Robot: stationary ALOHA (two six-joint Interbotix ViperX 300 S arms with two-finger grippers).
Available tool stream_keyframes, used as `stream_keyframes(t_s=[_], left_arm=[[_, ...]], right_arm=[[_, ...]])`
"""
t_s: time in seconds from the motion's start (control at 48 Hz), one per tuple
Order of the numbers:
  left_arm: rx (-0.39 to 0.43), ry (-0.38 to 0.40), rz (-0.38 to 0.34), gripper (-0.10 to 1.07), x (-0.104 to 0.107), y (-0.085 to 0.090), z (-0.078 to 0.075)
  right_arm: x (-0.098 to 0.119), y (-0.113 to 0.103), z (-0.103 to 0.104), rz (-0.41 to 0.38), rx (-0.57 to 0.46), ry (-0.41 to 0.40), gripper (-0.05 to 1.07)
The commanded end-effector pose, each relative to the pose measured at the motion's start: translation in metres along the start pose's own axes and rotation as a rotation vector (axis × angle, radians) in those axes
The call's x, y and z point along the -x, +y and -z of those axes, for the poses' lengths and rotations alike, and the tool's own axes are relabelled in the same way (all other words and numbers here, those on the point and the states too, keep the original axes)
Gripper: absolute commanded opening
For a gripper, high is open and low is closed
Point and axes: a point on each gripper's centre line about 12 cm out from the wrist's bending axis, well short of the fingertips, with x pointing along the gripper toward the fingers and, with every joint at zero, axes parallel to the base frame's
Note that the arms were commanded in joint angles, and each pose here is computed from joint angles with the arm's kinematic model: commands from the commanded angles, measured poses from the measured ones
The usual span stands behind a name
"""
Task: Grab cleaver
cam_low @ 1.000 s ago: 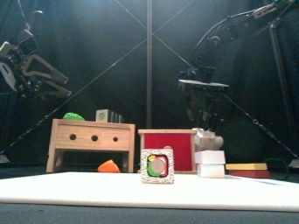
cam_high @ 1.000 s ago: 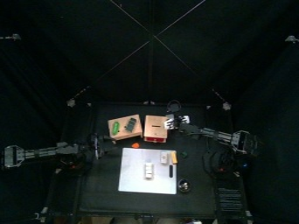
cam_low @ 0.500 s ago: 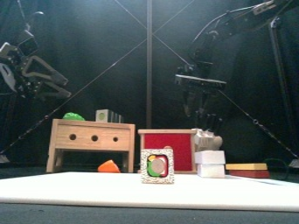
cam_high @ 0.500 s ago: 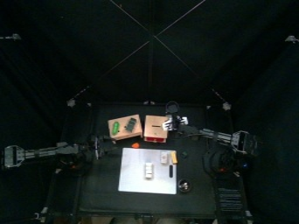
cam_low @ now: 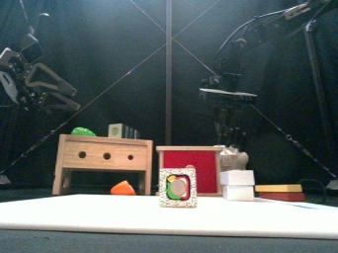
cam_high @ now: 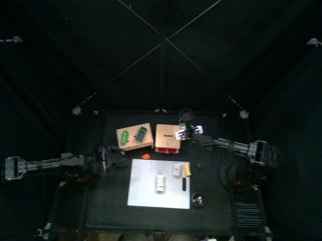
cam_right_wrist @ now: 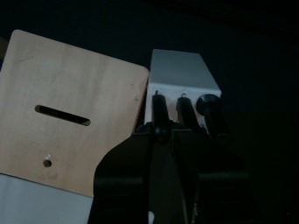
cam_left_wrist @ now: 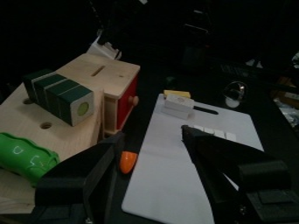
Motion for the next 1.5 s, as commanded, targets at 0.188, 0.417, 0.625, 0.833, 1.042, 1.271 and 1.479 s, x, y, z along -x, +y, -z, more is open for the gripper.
stream_keyframes(t_s=[0.188,0.417,0.625,0.833,1.042,1.271,1.479], left_arm=[[0.003,-0.015,0.001,0.91,-0.002,0.000,-0.005],[0.003,-0.015,0.002,0.91,-0.002,0.000,-0.005],[0.007,-0.015,0.000,0.91,-0.002,0.000,-0.005],[0.021,-0.011,-0.007,0.91,-0.001,0.001,-0.003],[0.033,-0.013,-0.014,0.91,-0.001,0.002,-0.003],[0.032,-0.012,-0.013,0.91,-0.001,0.001,-0.003],[0.024,-0.015,-0.007,0.91,-0.002,0.001,-0.004]], right_arm=[[0.026,-0.006,-0.007,-0.008,-0.025,-0.023,0.53],[0.044,-0.002,-0.002,-0.026,-0.017,-0.031,0.53],[0.065,0.000,0.000,-0.056,-0.008,-0.047,0.53],[0.088,-0.007,0.010,-0.107,0.015,-0.075,0.53],[0.124,-0.029,0.022,-0.201,0.024,-0.130,0.53],[0.142,-0.042,0.038,-0.371,0.043,-0.186,0.53],[0.143,-0.030,0.057,-0.727,0.194,-0.403,0.53]])
